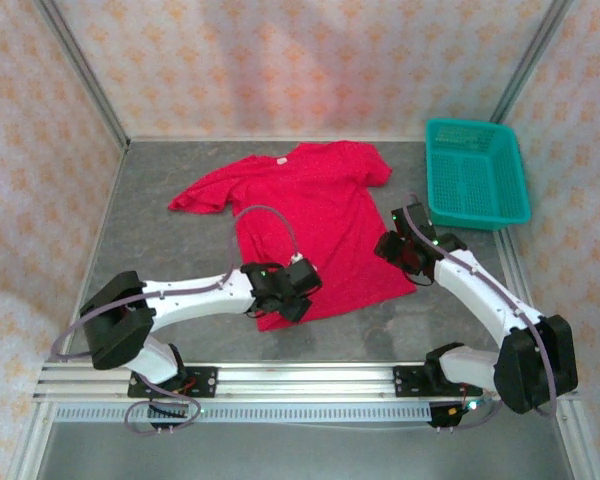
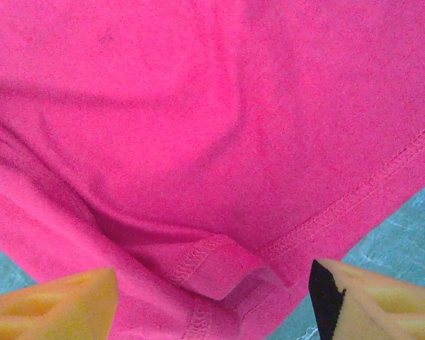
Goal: Fold the inside-out t-shirt
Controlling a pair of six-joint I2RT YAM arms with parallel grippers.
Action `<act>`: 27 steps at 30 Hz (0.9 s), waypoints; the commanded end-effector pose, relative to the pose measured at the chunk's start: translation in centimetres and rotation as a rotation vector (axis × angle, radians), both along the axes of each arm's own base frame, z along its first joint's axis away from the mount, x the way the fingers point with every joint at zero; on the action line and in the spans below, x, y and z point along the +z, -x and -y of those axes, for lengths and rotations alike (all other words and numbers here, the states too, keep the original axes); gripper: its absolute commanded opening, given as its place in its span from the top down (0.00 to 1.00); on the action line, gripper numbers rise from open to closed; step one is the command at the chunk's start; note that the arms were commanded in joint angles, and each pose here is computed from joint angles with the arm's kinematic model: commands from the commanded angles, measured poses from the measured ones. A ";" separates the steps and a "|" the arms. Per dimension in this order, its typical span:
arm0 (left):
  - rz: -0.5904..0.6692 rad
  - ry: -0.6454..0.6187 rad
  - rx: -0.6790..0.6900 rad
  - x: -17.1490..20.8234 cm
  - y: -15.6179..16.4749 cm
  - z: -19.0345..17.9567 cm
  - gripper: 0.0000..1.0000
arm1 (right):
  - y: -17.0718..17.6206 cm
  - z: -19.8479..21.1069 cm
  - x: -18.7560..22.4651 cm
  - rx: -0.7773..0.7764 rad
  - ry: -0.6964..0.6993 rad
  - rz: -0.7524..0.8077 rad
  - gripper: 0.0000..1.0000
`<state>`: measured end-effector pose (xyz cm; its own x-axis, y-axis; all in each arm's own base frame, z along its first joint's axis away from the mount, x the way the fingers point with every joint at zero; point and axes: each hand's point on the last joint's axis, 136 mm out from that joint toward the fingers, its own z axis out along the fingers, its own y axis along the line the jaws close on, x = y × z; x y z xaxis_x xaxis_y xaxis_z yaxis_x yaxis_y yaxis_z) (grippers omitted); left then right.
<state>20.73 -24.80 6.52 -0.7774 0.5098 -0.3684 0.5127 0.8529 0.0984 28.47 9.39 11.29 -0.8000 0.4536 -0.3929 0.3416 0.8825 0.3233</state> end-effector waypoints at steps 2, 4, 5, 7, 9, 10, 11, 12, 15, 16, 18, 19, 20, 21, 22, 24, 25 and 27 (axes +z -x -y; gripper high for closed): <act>-0.072 -0.054 -0.015 -2.0 1.2 -0.6 0.28 | -0.2 0.2 0.3 -0.020 0.001 0.022 0.47; -0.075 -0.074 -0.005 -2.6 1.1 -0.7 0.28 | -0.3 0.2 0.5 -0.020 -0.001 0.027 0.47; -0.074 -0.088 -0.001 -3.0 1.0 -0.8 0.28 | -0.2 0.2 0.5 -0.019 -0.002 0.026 0.47; -0.057 -0.127 0.011 -3.6 0.5 -1.2 0.29 | -0.3 0.1 0.7 -0.019 -0.003 0.029 0.47; -0.032 -0.160 0.024 -3.9 -0.1 -1.4 0.34 | -0.4 0.1 0.8 -0.018 -0.005 0.031 0.47; -0.024 -0.172 0.028 -3.9 -0.4 -1.5 0.40 | -0.3 0.1 0.9 -0.017 -0.006 0.030 0.47; -0.017 -0.185 0.031 -3.8 -0.6 -1.5 0.49 | -0.3 0.1 0.9 -0.017 -0.005 0.029 0.47; -0.010 -0.201 0.035 -3.7 -0.8 -1.6 0.61 | -0.3 0.1 0.9 -0.018 -0.005 0.027 0.48; 0.015 -0.232 0.046 -2.6 -1.4 -1.9 0.79 | 0.0 0.2 1.1 -0.020 -0.009 0.037 0.51; 0.026 -0.240 0.049 -2.1 -1.6 -2.0 0.82 | 0.1 0.3 1.2 -0.021 -0.011 0.040 0.51; 0.043 -0.257 0.051 -0.8 -1.9 -2.2 0.91 | 0.4 0.3 1.1 -0.022 -0.010 0.035 0.53; 0.049 -0.264 0.053 -0.3 -2.0 -2.3 0.91 | 0.5 0.3 1.0 -0.020 -0.010 0.032 0.54; 0.053 -0.265 0.051 0.3 -2.1 -2.2 0.91 | 0.5 0.2 0.9 -0.018 -0.010 0.030 0.54; 0.055 -0.265 0.050 0.9 -2.2 -2.2 0.91 | 0.7 0.2 0.8 -0.015 -0.006 0.024 0.55; 0.056 -0.262 0.050 1.4 -2.2 -2.1 0.91 | 0.7 0.2 0.6 -0.014 -0.006 0.019 0.55; 0.057 -0.239 0.046 2.4 -2.2 -1.7 1.00 | 0.9 0.1 0.6 -0.008 -0.006 0.015 0.57; 0.061 -0.223 0.046 2.9 -2.3 -1.4 1.00 | 1.1 0.0 0.6 -0.005 -0.007 0.013 0.58; 0.075 -0.197 0.055 3.9 -2.6 -0.9 1.00 | 1.5 -0.3 0.7 0.005 -0.012 0.010 0.62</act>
